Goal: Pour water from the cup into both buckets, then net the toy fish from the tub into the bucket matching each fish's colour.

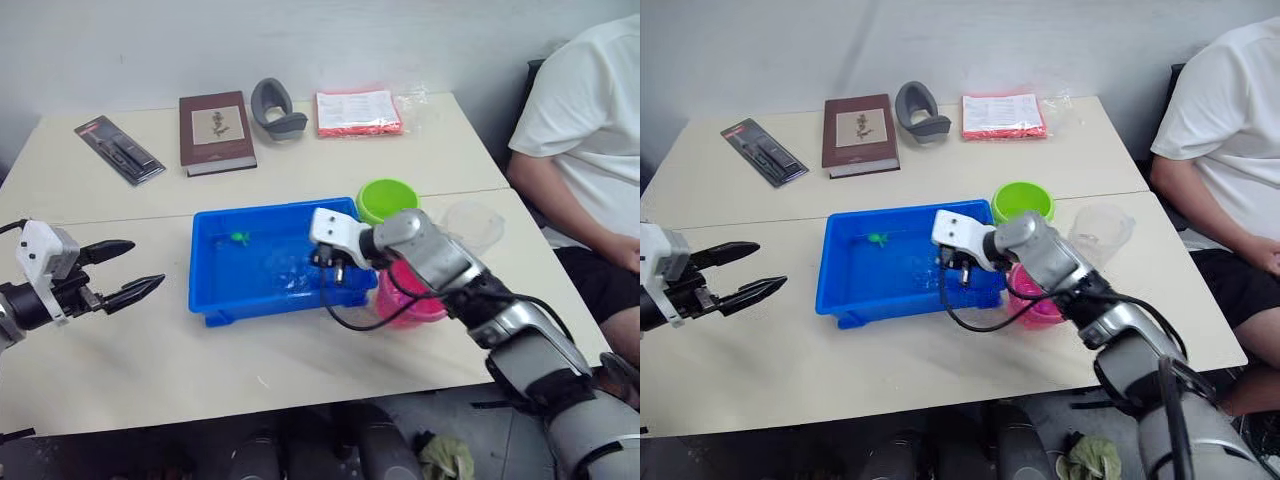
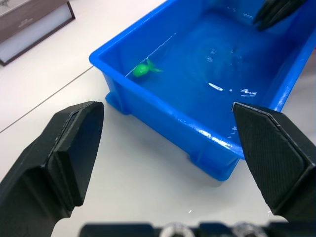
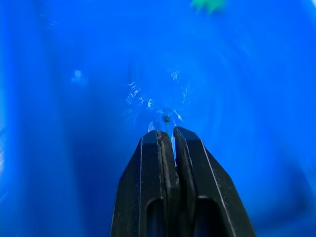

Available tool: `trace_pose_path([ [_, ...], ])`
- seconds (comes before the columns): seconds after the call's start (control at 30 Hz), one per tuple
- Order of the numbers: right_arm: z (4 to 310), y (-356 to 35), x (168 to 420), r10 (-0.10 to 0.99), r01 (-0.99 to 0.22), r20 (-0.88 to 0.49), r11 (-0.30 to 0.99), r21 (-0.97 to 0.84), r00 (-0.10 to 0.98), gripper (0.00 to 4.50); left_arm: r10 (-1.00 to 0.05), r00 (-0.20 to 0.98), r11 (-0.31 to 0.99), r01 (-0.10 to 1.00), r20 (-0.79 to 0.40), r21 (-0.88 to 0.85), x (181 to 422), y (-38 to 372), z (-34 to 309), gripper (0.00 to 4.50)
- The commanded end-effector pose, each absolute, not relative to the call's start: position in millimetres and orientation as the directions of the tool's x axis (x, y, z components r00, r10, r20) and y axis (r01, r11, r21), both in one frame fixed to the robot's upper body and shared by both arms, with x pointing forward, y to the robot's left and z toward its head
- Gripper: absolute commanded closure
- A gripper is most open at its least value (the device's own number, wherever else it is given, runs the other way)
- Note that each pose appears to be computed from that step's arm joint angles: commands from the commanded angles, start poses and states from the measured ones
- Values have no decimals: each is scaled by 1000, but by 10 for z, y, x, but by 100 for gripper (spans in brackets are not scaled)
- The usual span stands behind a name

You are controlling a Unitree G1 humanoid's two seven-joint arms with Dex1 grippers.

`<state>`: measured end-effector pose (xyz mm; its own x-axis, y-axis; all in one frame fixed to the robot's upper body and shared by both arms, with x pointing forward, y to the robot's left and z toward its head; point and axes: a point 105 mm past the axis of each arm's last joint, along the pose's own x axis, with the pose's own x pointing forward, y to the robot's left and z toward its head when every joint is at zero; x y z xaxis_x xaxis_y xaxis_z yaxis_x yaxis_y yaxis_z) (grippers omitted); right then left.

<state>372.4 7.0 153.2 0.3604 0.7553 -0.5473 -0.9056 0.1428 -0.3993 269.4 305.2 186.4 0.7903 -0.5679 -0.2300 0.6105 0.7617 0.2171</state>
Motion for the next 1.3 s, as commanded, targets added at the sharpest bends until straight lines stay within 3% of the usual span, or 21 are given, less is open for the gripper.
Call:
trace_pose_path([
  [0.03, 1647, 232, 3772, 779, -889, -500, 156, -430, 378, 450, -540, 811, 771, 584, -226, 252, 2703, 3105, 1993, 4],
  [0.53, 1610, 539, 3798, 830, -860, -348, 271, -432, 436, 450, -554, 802, 752, 597, -221, 281, 2743, 3058, 2122, 4],
  [0.67, 1723, 553, 3703, 882, -850, -238, 271, -451, 407, 450, -562, 798, 744, 603, -217, 289, 2742, 3047, 2140, 4],
  [1.0, 1765, 304, 3492, 924, -869, -193, 220, -444, 332, 450, -577, 789, 740, 614, -210, 276, 2750, 3009, 2064, 4],
  [1.3, 1880, -76, 3335, 937, -815, -171, 164, -556, 305, 450, -598, 779, 728, 627, -191, 277, 2786, 2951, 2050, 4],
])
